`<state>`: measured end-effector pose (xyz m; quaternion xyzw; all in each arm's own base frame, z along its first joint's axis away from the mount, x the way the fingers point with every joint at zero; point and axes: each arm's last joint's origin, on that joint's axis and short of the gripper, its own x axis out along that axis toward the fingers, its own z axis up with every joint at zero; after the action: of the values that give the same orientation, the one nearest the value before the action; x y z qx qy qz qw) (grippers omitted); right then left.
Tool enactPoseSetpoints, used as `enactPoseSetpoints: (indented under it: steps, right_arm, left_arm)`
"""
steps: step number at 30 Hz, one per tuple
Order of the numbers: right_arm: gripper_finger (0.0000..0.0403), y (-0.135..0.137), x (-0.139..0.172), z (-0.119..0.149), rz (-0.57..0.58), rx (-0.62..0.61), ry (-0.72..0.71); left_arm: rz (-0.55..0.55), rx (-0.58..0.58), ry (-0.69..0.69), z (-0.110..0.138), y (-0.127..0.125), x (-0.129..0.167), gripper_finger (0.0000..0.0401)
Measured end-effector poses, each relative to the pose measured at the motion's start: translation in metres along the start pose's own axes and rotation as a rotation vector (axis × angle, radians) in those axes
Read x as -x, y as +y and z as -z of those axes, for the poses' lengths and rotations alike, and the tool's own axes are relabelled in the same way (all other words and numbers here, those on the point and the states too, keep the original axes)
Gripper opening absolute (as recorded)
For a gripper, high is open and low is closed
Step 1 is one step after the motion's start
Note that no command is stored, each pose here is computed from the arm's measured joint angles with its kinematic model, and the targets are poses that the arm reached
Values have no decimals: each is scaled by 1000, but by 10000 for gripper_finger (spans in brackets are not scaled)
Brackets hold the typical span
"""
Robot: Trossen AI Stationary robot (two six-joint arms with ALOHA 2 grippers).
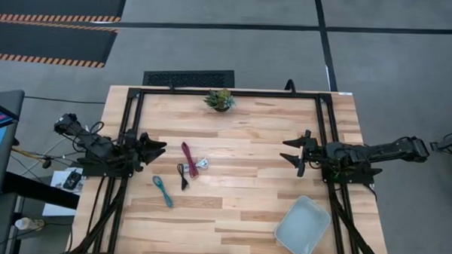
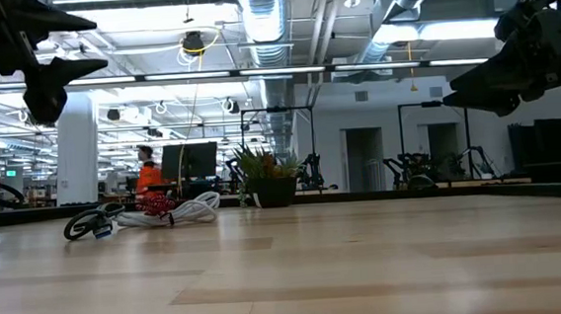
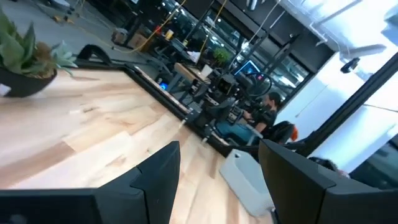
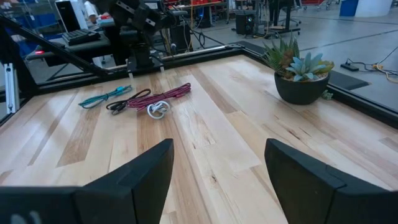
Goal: Pick and place USB-C Cables
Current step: Put the black charger cable into the white bin
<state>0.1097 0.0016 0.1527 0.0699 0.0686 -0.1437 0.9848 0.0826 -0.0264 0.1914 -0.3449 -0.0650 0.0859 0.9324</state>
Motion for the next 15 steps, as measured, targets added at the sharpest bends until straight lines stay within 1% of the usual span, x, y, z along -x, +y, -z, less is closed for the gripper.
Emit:
enactPoseSetpoints:
  steps: [4, 9, 10, 11, 13, 15]
  right_arm:
    - [279, 0, 0, 0, 0, 0, 0]
    - [279, 0, 0, -2, 6, -15, -22]
    - [279, 0, 0, -3, 2, -42, -35]
    - [279, 1, 0, -7, -13, -93, -65]
    - [279, 2, 1, -15, -55, -223, -138]
    - [279, 3, 3, -26, -100, -376, -242]
  left_arm:
    - [32, 24, 8, -5, -4, 1, 207]
    - [43, 30, -13, -14, -9, 2, 207]
    - [46, 31, -17, -16, -10, 3, 207]
    - [48, 33, -21, -18, -11, 3, 207]
    - [54, 39, -26, -21, -13, 4, 207]
    - [61, 42, -31, -24, -14, 5, 207]
